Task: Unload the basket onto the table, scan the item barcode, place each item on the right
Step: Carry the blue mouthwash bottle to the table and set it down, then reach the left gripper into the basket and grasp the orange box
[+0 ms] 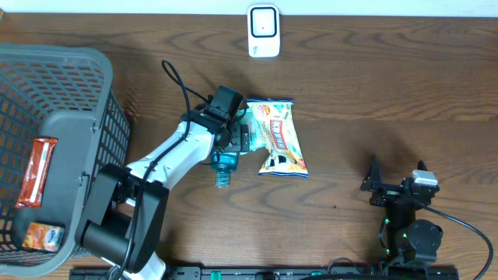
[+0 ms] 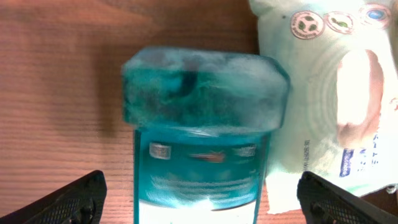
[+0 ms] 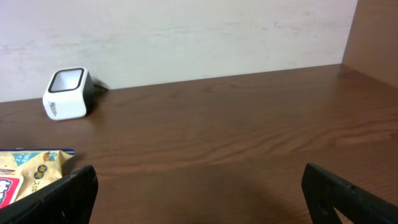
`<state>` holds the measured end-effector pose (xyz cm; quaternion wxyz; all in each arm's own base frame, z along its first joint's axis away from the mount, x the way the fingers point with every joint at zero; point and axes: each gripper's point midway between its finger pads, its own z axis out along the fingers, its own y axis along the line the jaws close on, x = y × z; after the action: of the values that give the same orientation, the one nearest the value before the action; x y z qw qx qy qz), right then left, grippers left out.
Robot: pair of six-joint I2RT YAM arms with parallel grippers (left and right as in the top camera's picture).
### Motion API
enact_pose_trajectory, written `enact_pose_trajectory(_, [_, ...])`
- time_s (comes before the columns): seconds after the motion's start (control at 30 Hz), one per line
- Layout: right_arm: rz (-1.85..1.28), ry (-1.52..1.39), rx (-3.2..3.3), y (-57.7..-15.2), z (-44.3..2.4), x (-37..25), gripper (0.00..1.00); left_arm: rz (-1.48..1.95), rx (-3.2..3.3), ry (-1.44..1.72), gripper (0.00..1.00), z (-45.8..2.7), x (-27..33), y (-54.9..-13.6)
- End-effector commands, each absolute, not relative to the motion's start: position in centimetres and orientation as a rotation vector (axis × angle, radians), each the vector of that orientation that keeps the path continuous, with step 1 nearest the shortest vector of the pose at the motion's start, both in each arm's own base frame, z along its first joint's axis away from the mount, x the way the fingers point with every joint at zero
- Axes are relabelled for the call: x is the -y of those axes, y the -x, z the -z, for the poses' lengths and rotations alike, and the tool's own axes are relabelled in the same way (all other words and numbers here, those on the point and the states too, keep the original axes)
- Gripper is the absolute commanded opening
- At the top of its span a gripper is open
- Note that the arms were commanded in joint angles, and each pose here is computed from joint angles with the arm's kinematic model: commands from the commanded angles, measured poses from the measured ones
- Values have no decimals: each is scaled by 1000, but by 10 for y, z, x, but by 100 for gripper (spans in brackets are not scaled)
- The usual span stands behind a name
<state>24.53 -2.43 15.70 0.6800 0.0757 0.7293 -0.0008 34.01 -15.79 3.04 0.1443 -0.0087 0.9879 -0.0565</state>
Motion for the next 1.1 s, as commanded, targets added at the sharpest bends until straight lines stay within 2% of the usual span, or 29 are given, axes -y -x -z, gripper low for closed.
enact_pose_trajectory(0.0, [-9,-178,-1637,-245,-156,23,99,205,-2727,30,98,-73,160,-354])
enact_pose_trajectory(0.3, [-9,-178,-1637,-245,-156,23,99,290,-2487,22,98,-174,141,-347])
enact_pose_trajectory(0.53, [-8,-178,-1637,-245,-156,23,99,273,-2334,196,98,-236,78,-331])
enact_pose_trajectory(0.83, [-9,-178,-1637,-245,-156,23,99,219,-2033,237,98,-337,28,-301])
enact_pose_trajectory(0.93, [-9,-178,-1637,-245,-156,23,99,14,-1923,421,98,-367,-27,-287])
enact_pose_trajectory(1.07, [-8,-178,-1637,-245,-156,23,99,-183,-1895,620,98,-369,-83,-268])
